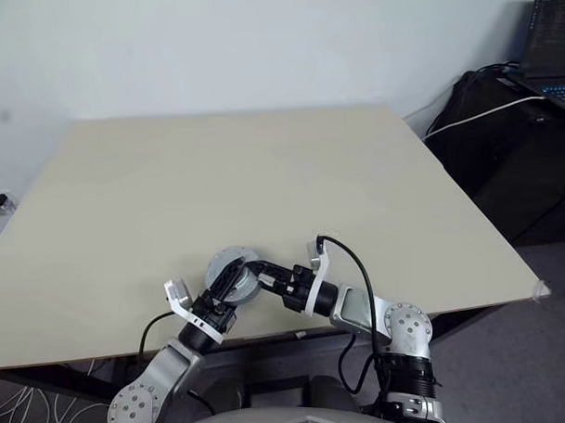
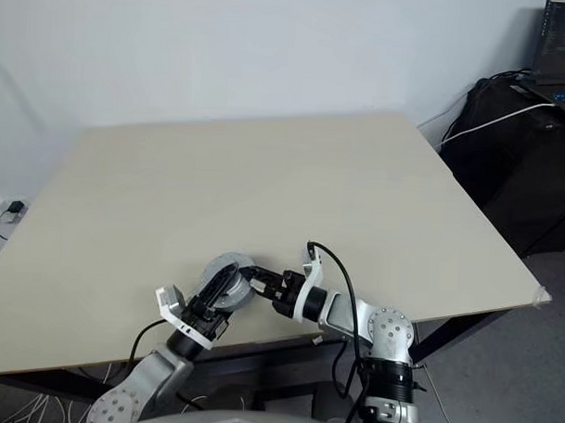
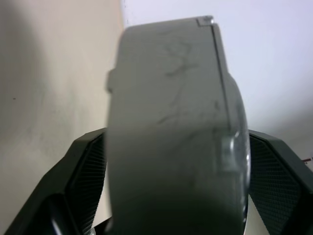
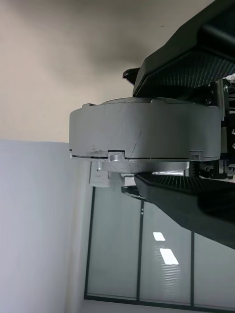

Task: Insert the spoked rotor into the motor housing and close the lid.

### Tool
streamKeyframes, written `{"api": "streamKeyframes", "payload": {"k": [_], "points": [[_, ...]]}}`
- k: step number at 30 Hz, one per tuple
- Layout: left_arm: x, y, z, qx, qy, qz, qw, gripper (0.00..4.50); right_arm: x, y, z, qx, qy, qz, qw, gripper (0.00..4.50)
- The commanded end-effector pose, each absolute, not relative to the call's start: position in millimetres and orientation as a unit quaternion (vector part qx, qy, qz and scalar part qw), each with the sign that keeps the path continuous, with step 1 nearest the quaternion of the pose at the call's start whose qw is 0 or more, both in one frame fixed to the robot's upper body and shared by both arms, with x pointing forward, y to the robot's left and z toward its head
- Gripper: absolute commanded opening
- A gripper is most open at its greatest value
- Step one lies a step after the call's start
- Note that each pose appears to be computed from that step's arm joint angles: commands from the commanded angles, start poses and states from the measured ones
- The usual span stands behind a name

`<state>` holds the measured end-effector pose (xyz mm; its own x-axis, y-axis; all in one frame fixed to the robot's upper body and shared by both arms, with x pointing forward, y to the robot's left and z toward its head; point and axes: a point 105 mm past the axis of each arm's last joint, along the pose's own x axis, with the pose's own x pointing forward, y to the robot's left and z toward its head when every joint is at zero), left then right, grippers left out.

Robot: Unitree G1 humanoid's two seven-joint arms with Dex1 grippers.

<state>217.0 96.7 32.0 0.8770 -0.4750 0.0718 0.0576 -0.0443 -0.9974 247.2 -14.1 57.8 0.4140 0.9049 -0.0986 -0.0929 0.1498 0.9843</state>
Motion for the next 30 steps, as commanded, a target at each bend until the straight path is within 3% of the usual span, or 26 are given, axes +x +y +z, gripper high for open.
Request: {"api": "streamKeyframes", "payload": {"k": [1,11,18,24,30], "points": [[219.7,93.6,48.3,-0.708,0.115,-0.208,0.666,4.13,252.7,-6.9,80.2,0.556,0.342,0.41,0.637,2.15],[218.5,97.7,49.3,-0.712,0.098,-0.191,0.668,4.13,253.7,-8.6,79.2,0.557,0.34,0.406,0.639,2.15],[218.5,94.7,48.7,-0.715,0.109,-0.2,0.662,2.12,253.6,-7.7,79.1,0.557,0.342,0.408,0.638,2.14],[218.5,93.9,48.3,-0.715,0.112,-0.202,0.66,2.12,260.5,-12.2,75.0,0.541,0.329,0.386,0.671,2.14],[218.7,94.2,48.0,-0.717,0.11,-0.199,0.659,2.12,267.5,-21.7,65.9,0.532,0.322,0.356,0.698,4.06]]}}
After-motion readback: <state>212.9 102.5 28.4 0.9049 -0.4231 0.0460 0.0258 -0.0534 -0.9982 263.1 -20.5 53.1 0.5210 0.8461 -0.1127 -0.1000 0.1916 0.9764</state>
